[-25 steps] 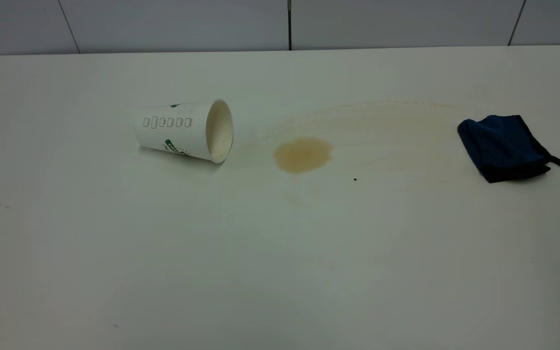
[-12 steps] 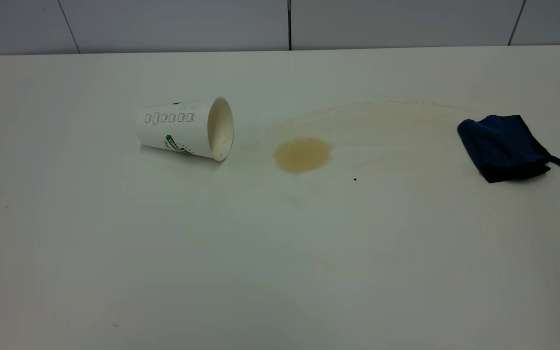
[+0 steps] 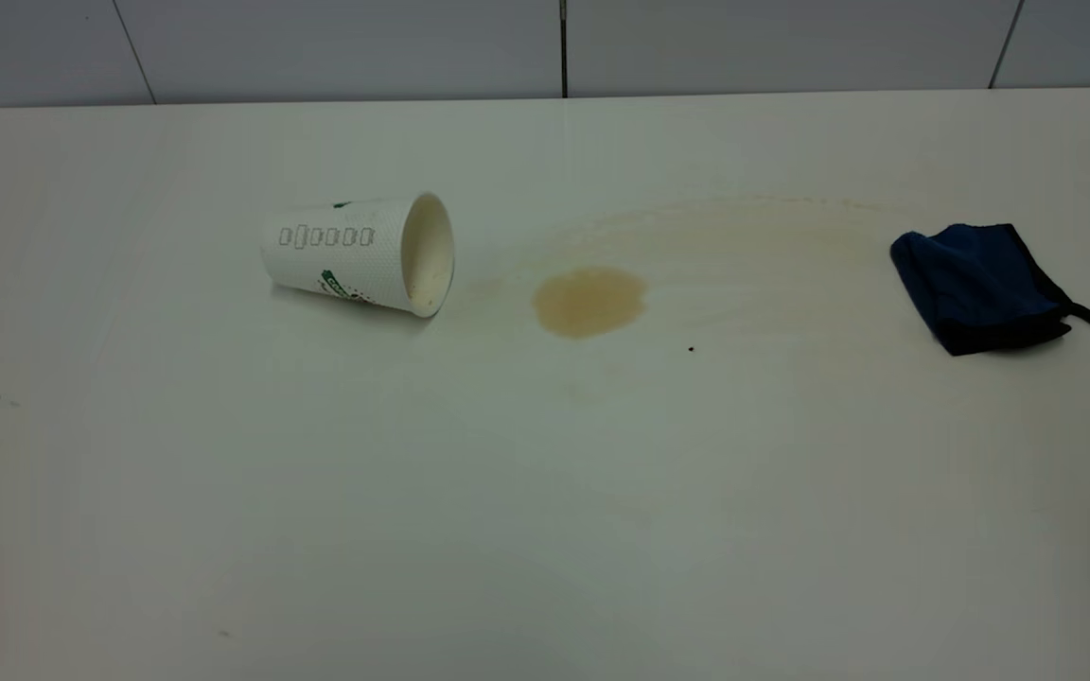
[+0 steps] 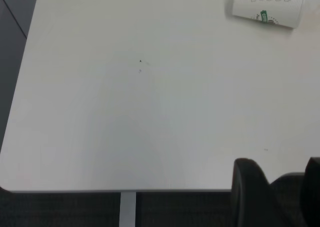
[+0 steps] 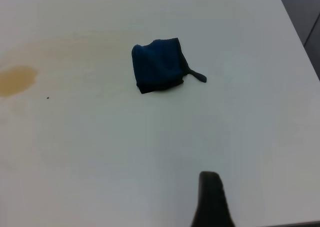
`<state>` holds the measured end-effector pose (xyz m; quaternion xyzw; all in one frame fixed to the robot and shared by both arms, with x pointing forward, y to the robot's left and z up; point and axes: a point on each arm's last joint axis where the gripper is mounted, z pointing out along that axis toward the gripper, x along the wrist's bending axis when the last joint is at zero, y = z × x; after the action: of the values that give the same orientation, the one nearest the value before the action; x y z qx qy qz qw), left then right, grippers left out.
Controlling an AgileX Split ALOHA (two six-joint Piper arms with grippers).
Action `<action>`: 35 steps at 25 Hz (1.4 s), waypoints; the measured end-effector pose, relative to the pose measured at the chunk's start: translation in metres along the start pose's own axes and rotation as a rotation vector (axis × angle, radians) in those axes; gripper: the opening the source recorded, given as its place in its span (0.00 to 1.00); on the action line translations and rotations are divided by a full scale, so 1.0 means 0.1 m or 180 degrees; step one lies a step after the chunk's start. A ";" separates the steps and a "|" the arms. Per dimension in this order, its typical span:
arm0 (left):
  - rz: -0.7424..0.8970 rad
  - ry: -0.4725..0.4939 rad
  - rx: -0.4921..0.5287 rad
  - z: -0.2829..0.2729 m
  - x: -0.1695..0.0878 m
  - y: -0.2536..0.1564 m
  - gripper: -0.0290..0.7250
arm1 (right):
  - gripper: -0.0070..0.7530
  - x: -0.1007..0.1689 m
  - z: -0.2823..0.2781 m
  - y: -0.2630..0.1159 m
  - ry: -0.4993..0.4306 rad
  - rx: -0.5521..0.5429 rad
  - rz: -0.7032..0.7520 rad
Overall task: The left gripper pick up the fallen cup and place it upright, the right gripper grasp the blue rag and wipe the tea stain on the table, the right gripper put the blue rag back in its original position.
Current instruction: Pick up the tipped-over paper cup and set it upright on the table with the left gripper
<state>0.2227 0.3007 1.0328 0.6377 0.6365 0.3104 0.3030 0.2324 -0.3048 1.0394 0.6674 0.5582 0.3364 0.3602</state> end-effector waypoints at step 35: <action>-0.0422 0.0510 0.0100 -0.05 0.14 0.09 0.51 | 0.77 0.00 0.00 0.00 0.0000 0.0000 0.0000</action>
<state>0.2249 0.3151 1.0433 0.5720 0.7044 0.3296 0.2609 0.2324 -0.3048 1.0394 0.6674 0.5582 0.3364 0.3602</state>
